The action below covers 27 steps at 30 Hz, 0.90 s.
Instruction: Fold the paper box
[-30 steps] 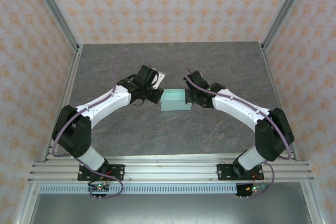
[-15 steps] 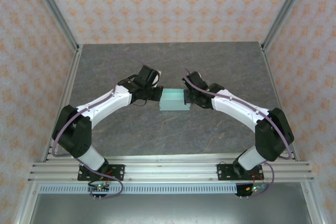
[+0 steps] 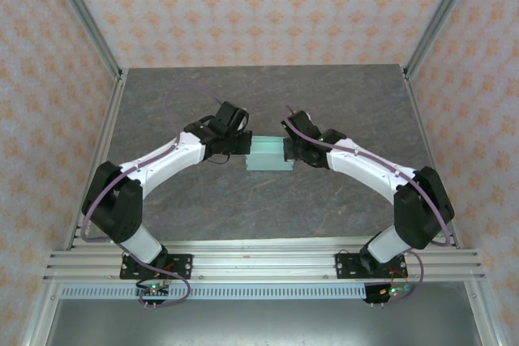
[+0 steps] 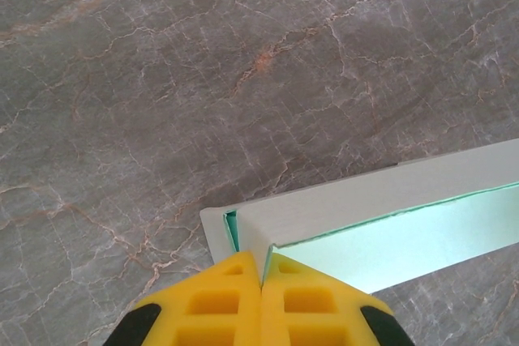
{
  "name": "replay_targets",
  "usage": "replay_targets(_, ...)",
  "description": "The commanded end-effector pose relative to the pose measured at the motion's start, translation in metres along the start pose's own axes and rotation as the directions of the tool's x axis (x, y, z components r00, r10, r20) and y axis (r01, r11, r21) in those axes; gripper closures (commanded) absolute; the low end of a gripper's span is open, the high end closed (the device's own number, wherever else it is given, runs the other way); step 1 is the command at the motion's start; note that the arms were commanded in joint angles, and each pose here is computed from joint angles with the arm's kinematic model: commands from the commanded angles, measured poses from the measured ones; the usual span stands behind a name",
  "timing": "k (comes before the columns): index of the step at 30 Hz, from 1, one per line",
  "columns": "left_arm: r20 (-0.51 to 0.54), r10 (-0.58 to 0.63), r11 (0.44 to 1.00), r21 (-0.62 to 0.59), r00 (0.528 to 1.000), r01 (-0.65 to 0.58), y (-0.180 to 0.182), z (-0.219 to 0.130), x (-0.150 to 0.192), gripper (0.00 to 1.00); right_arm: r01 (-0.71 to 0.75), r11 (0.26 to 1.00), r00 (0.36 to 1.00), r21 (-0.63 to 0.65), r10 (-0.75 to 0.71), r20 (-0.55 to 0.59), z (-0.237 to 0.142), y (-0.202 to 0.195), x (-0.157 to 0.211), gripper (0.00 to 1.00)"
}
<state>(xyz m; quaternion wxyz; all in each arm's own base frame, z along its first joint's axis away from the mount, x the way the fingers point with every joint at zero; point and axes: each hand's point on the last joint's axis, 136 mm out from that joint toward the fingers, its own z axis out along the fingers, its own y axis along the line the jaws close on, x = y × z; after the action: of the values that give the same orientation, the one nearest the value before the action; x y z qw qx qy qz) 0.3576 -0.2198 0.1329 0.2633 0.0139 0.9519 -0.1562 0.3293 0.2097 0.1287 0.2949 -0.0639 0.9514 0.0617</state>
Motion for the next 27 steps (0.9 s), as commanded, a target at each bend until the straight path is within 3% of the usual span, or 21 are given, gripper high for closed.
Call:
replay_targets(1, 0.041, -0.050, 0.999, 0.008, 0.998, 0.050, -0.003, -0.001, -0.003, 1.00, 0.002, 1.000, 1.000, -0.002, -0.002, -0.014, 0.000, 0.002, 0.009, 1.00)
replay_targets(27, 0.125, 0.044, 0.988, -0.155, 0.991, -0.024, 0.024, 0.006, 0.033, 1.00, 0.002, 1.000, 1.000, 0.027, -0.002, 0.011, 0.001, -0.006, 0.012, 1.00)
